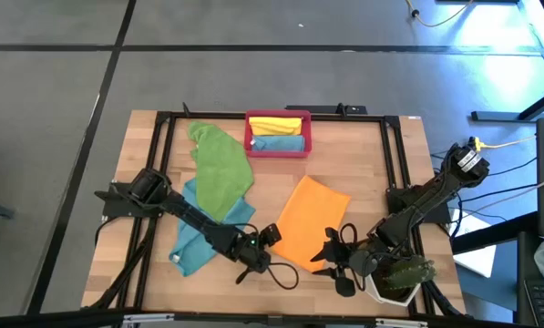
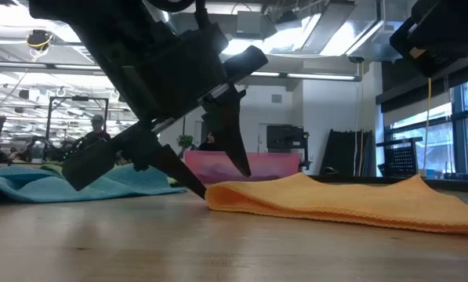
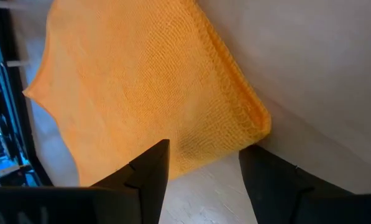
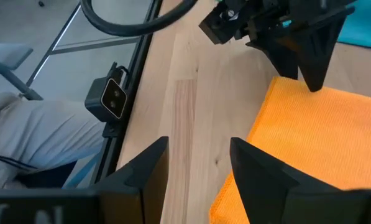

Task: Roll microfiber towels into tight, uniform cylinder then place into a basket
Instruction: Fold the orange microfiber towel

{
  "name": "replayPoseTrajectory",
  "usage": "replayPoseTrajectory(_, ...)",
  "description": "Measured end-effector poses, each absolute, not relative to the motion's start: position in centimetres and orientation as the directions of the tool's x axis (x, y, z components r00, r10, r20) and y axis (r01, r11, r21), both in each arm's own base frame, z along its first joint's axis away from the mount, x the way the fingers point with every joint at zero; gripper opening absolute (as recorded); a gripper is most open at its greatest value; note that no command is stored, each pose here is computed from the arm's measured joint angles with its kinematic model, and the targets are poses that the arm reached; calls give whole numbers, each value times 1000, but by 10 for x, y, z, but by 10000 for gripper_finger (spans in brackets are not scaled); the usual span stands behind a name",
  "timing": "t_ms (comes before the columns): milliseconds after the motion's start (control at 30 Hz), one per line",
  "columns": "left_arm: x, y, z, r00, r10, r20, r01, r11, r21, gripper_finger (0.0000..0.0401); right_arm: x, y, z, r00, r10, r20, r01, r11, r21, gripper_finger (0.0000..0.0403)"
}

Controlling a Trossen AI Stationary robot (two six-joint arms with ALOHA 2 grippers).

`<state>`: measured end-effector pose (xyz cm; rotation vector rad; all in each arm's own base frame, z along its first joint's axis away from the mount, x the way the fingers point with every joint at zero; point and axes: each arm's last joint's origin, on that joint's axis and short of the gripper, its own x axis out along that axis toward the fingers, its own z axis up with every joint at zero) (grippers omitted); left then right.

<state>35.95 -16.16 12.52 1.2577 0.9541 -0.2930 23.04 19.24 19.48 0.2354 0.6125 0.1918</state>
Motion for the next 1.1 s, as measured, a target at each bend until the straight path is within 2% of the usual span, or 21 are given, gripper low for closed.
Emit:
replayPoseTrajectory(167, 359, -163, 125, 598, 284, -750, 686, 302, 662, 166, 230, 192, 195, 802, 247, -544, -90, 950, 298, 172)
replayPoseTrajectory(533, 356, -172, 124, 592, 188, -784, 734, 275, 621, 87, 230, 194, 195, 789, 281, -546, -106, 938, 330, 172)
replayPoseTrajectory(800, 359, -174, 125, 587, 69, -806, 757, 304, 578, 8, 230, 204, 206, 829, 350, -436, -195, 912, 361, 172)
replayPoseTrajectory(933, 361, -171, 125, 582, 57, -811, 755, 332, 565, 3, 225, 210, 204, 816, 368, -445, -246, 919, 308, 172)
replayPoseTrajectory(1100, 364, -165, 126, 570, 25, -821, 757, 372, 537, 1, 229, 214, 183, 789, 340, -511, -229, 935, 269, 172)
